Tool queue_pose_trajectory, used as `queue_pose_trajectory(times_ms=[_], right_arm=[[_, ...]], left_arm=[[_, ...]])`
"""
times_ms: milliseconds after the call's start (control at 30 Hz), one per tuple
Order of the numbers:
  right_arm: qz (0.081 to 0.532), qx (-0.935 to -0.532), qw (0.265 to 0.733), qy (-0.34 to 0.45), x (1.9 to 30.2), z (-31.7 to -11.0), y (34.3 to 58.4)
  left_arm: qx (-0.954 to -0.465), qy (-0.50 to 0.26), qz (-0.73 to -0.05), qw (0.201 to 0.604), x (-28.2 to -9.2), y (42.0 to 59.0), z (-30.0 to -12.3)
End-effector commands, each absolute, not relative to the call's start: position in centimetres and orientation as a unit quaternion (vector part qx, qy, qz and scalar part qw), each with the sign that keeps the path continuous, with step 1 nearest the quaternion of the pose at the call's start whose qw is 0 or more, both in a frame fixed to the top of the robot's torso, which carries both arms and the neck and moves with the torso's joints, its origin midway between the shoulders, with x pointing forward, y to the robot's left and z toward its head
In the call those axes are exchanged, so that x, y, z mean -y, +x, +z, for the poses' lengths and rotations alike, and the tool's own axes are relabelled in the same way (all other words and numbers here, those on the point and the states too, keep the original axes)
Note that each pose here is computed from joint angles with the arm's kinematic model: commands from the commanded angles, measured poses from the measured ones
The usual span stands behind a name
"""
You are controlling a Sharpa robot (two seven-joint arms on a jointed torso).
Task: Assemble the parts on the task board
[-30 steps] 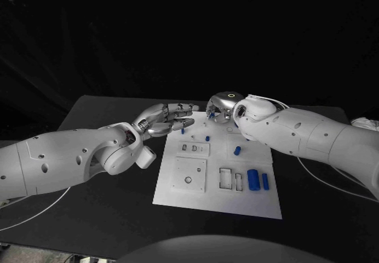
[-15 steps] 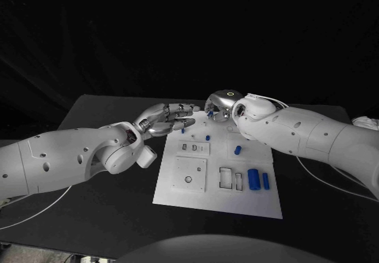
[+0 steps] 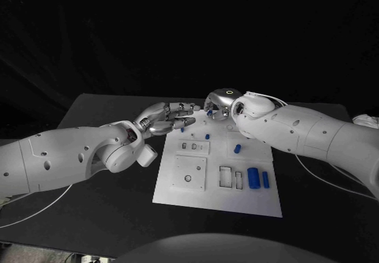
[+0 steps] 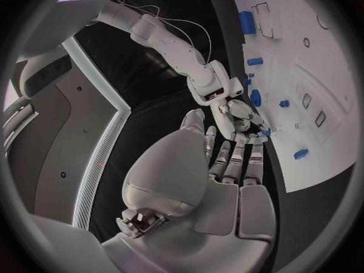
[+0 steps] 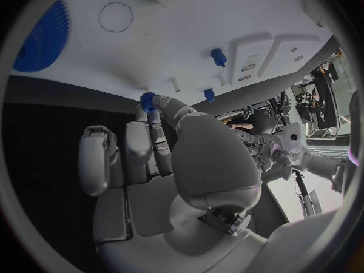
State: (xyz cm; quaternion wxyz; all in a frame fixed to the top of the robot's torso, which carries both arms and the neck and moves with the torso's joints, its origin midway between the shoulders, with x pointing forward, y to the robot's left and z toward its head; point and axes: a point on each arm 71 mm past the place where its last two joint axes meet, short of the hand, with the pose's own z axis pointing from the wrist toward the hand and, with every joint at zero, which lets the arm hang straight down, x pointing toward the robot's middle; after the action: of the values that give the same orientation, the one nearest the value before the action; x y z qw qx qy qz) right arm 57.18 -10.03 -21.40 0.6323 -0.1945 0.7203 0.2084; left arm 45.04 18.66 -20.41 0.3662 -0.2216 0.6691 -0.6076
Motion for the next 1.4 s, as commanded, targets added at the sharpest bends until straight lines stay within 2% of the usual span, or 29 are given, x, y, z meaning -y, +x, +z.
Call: queue_pose_trajectory(times_ms=[33, 933, 1400], right_arm=[[0.199, -0.73, 0.623, -0.2, 9.9, -21.7, 57.3], [0.204, -0.729, 0.621, -0.205, 8.8, -21.7, 57.4], [0.197, -0.743, 0.61, -0.195, 9.3, -22.2, 57.4]], left_arm=[[-0.669, -0.219, -0.611, 0.363, -18.5, 45.0, -20.3], [-0.671, -0.223, -0.61, 0.359, -18.5, 45.1, -20.4], [-0.671, -0.224, -0.609, 0.358, -18.5, 45.2, -20.4]])
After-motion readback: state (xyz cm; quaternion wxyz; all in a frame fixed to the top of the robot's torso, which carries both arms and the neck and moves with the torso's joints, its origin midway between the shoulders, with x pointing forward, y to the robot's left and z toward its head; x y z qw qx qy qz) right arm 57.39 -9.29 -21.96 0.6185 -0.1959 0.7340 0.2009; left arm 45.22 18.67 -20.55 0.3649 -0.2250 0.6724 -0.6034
